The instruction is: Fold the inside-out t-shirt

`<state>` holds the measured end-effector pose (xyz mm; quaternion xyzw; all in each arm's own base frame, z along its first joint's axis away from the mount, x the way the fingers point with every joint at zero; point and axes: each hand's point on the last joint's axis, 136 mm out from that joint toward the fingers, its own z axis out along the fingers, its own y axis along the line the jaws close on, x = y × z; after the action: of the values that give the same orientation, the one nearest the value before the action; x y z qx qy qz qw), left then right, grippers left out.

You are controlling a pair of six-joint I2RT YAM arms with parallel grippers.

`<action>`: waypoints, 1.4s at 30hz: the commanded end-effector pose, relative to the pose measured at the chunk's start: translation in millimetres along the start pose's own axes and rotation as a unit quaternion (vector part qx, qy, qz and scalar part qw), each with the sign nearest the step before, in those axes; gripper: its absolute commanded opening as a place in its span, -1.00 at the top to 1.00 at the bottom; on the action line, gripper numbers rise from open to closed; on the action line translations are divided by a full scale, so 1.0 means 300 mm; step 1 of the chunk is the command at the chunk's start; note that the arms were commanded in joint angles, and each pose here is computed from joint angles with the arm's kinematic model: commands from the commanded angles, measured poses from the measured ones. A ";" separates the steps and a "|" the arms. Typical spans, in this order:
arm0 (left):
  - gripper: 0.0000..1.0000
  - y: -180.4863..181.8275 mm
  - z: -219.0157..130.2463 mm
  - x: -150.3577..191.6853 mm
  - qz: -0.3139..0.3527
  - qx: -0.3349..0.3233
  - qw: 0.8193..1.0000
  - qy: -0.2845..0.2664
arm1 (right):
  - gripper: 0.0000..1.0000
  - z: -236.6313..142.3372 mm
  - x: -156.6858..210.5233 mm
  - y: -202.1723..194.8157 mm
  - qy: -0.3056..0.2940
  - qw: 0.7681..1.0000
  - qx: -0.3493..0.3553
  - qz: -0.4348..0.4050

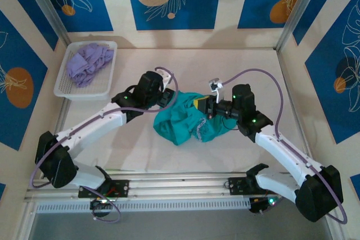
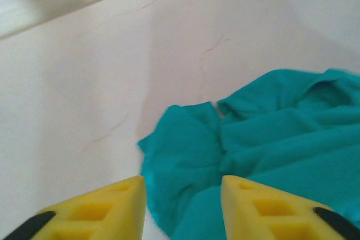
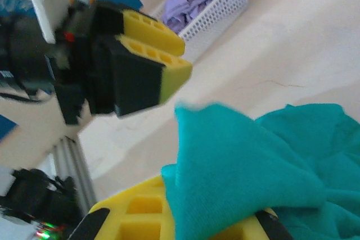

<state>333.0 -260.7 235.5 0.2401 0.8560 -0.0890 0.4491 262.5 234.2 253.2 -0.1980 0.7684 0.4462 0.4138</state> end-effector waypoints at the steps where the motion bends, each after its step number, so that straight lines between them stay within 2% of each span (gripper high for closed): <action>1: 0.03 0.003 -0.077 0.003 0.020 -0.039 0.999 -0.019 | 1.00 -0.008 -0.030 0.038 -0.010 0.997 -0.049 0.061; 3: -0.04 -0.034 -0.114 0.033 -0.003 -0.003 1.000 -0.020 | 1.00 -0.005 -0.032 0.017 -0.010 0.996 -0.040 0.073; 5: -0.12 -0.099 -0.132 0.068 -0.027 0.059 0.998 -0.018 | 1.00 -0.005 -0.036 0.001 -0.011 0.996 -0.036 0.079; 9: -0.17 -0.230 -0.116 0.131 -0.053 0.165 0.985 0.010 | 1.00 -0.013 -0.048 -0.013 -0.016 0.996 -0.032 0.085; 11: -0.18 -0.252 -0.084 0.146 -0.051 0.173 0.983 0.024 | 1.00 -0.018 -0.051 -0.014 -0.018 0.996 -0.033 0.085; 16: -0.31 -0.216 0.030 0.145 -0.026 0.120 0.992 0.041 | 1.00 -0.041 -0.056 -0.003 -0.021 0.996 -0.036 0.074; 19: -0.32 -0.204 0.102 0.131 -0.035 0.117 0.991 0.046 | 1.00 -0.058 -0.050 0.002 -0.023 0.997 -0.035 0.063; 21: -0.26 -0.228 0.136 0.110 -0.043 0.141 0.988 0.040 | 1.00 -0.069 -0.041 0.000 -0.025 0.997 -0.035 0.058; 23: -0.03 -0.267 0.154 0.079 -0.054 0.179 0.982 0.030 | 1.00 -0.079 -0.029 -0.005 -0.026 0.998 -0.035 0.051; 27: 0.81 -0.322 0.106 0.002 -0.071 0.265 0.962 -0.009 | 1.00 -0.111 -0.014 -0.032 -0.029 0.999 -0.021 0.035; 28: 0.96 -0.331 0.074 -0.011 -0.069 0.286 0.955 -0.024 | 1.00 -0.124 -0.013 -0.042 -0.031 0.999 -0.015 0.035; 32: 1.00 -0.352 -0.104 -0.057 -0.060 0.371 0.924 -0.075 | 1.00 -0.170 -0.033 -0.089 -0.043 0.998 0.010 0.051; 37: 1.00 -0.365 -0.355 -0.111 -0.053 0.476 0.866 -0.145 | 1.00 -0.178 -0.056 -0.091 -0.040 0.997 -0.002 0.062; 40: 1.00 -0.352 -0.450 -0.143 -0.052 0.515 0.836 -0.181 | 1.00 -0.162 -0.041 -0.084 -0.025 0.998 -0.003 0.052; 42: 1.00 -0.347 -0.486 -0.157 -0.047 0.532 0.824 -0.190 | 0.88 -0.153 -0.025 -0.078 -0.015 0.999 0.008 0.034</action>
<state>219.3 -318.1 323.8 0.3459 0.6473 -0.5443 0.4062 265.7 178.7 254.6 -0.1358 0.7699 0.4715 0.4080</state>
